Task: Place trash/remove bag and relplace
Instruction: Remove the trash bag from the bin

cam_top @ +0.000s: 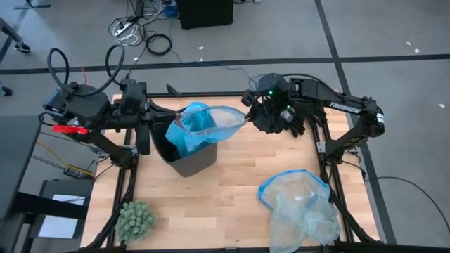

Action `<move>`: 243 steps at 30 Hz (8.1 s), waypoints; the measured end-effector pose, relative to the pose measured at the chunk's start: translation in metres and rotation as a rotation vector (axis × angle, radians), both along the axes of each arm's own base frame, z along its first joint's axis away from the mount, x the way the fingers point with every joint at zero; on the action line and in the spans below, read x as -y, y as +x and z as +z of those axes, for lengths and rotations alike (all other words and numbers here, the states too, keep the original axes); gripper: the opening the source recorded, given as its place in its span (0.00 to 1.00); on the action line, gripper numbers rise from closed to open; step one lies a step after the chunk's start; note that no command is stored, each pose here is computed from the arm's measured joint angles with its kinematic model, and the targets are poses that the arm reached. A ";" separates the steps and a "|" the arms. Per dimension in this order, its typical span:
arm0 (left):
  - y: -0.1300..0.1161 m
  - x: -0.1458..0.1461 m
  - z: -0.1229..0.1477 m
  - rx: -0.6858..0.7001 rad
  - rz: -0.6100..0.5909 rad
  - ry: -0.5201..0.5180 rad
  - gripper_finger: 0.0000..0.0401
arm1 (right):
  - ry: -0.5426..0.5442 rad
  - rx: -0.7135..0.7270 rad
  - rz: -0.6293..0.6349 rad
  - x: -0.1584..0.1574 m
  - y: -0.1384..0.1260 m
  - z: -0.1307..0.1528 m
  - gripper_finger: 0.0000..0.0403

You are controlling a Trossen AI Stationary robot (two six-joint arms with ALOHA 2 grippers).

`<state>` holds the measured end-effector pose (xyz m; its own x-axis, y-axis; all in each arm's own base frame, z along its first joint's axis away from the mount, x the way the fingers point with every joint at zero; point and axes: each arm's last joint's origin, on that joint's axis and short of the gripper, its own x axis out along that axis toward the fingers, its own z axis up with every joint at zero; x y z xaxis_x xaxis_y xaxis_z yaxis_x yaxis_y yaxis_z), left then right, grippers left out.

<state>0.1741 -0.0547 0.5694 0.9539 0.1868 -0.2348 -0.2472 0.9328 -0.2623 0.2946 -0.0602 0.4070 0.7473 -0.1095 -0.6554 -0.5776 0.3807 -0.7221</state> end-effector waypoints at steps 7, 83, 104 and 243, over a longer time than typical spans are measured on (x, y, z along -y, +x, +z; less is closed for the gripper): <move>0.000 0.000 0.000 0.002 0.000 -0.001 0.00 | 0.000 -0.017 0.004 0.001 0.005 -0.013 0.10; 0.056 0.011 0.025 0.187 0.173 0.505 0.01 | 0.447 1.431 -0.142 -0.044 0.003 0.158 0.00; 0.088 0.019 0.004 0.036 0.289 0.566 0.05 | 0.750 1.156 -0.016 -0.055 0.014 0.141 0.00; 0.084 0.006 0.029 0.176 0.335 0.688 0.00 | 1.218 0.544 -0.160 -0.060 0.043 0.061 0.04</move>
